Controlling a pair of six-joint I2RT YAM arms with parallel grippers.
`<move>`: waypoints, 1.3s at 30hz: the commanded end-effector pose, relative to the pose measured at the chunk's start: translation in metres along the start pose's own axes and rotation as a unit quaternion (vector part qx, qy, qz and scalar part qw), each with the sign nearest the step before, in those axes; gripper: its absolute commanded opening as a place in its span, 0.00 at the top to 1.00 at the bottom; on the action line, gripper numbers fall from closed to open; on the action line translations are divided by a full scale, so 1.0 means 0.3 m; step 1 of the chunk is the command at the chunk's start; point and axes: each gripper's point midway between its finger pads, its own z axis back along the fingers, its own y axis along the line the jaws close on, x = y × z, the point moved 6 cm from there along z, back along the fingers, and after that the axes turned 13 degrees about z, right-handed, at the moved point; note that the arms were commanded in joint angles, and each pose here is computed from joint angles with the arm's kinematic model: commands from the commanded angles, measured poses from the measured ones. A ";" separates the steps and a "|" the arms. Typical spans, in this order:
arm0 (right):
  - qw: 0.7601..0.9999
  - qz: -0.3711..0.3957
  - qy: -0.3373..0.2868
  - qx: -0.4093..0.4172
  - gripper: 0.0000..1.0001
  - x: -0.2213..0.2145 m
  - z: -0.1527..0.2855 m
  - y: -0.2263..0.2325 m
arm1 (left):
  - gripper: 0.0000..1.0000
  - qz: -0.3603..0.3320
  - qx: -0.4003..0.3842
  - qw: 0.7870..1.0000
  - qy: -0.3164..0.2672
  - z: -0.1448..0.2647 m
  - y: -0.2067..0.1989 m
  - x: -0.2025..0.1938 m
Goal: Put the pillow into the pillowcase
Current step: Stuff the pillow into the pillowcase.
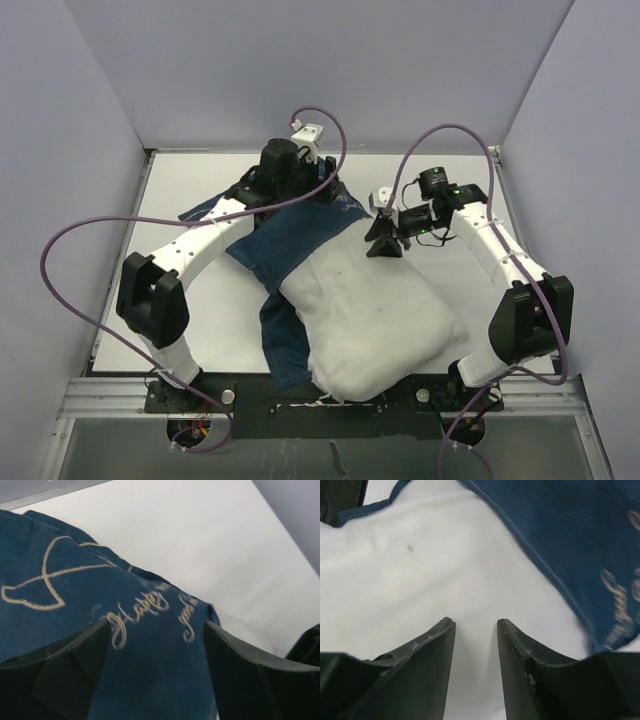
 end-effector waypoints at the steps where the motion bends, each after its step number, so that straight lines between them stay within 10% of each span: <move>1: 0.998 0.002 -0.059 -0.019 0.54 0.105 0.159 -0.013 | 0.35 -0.046 0.037 0.996 0.062 -0.097 0.041 -0.080; 12: 0.938 -0.319 -0.102 -0.090 0.27 0.053 0.247 -0.035 | 0.33 -0.041 -0.033 0.998 0.041 0.002 -0.020 -0.038; 20: 0.901 -0.414 0.028 -0.126 0.23 -0.128 0.113 0.131 | 0.27 -0.156 -0.151 0.975 0.053 0.101 -0.174 -0.035; 23: 0.894 -0.429 0.028 -0.126 0.34 -0.163 0.083 0.133 | 0.33 -0.187 -0.139 0.968 0.097 0.074 -0.168 -0.131; 28: 0.913 -0.384 0.013 -0.137 0.96 -0.127 0.072 0.046 | 0.50 -0.186 -0.075 0.970 0.141 0.003 -0.094 -0.220; 39: 0.959 -0.031 0.014 -0.281 1.00 0.148 0.337 -0.443 | 1.00 -0.025 -0.181 0.982 0.039 -0.119 -0.158 -0.009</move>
